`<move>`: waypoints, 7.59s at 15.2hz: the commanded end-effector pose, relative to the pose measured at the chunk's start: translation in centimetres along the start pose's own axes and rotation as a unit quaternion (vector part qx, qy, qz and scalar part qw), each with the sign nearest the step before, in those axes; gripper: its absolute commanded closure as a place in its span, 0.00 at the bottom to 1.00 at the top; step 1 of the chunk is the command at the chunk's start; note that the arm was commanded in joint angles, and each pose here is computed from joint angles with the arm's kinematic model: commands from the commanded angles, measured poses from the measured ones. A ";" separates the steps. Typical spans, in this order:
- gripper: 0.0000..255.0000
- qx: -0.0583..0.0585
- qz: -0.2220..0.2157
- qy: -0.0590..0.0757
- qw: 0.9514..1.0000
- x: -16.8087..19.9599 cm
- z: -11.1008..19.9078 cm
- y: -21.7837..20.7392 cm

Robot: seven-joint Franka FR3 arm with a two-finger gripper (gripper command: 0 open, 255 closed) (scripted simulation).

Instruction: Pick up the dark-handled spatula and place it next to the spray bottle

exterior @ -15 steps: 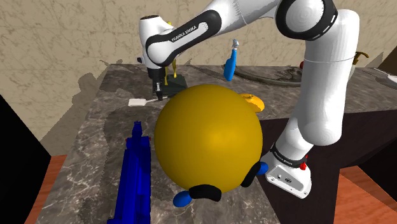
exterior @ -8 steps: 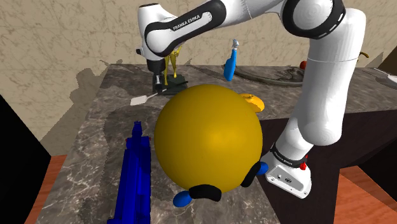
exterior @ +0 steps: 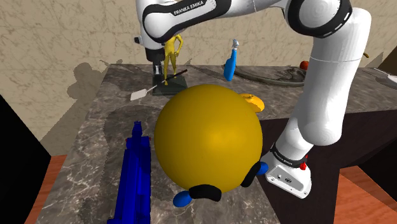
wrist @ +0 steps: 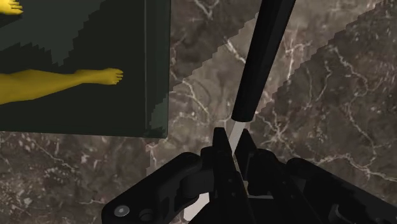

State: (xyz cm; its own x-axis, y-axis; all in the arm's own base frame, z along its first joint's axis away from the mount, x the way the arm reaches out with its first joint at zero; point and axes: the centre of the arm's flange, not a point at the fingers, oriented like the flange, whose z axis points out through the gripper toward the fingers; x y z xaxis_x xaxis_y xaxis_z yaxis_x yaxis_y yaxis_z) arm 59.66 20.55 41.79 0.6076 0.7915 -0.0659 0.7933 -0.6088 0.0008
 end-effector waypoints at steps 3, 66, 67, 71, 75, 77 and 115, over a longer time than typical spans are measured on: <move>1.00 0.000 0.000 0.000 1.000 -0.2 -2.0 0.0; 1.00 0.000 0.000 0.000 1.000 -27.7 -20.3 13.0; 1.00 0.000 0.000 0.000 1.000 -27.6 -19.8 13.0; 1.00 0.000 0.000 0.000 1.000 -27.5 -17.6 13.0; 1.00 0.000 0.000 0.000 1.000 -27.4 -15.5 13.0; 1.00 0.000 0.000 0.000 1.000 -27.3 -14.5 13.0; 1.00 0.000 0.000 0.000 1.000 -26.0 5.5 13.0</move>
State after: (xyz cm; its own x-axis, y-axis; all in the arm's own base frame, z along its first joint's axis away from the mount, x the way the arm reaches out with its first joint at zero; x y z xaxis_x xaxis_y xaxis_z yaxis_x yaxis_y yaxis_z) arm 54.10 -8.16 38.53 0.6077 0.7914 -0.0665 0.7932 -0.6090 0.0000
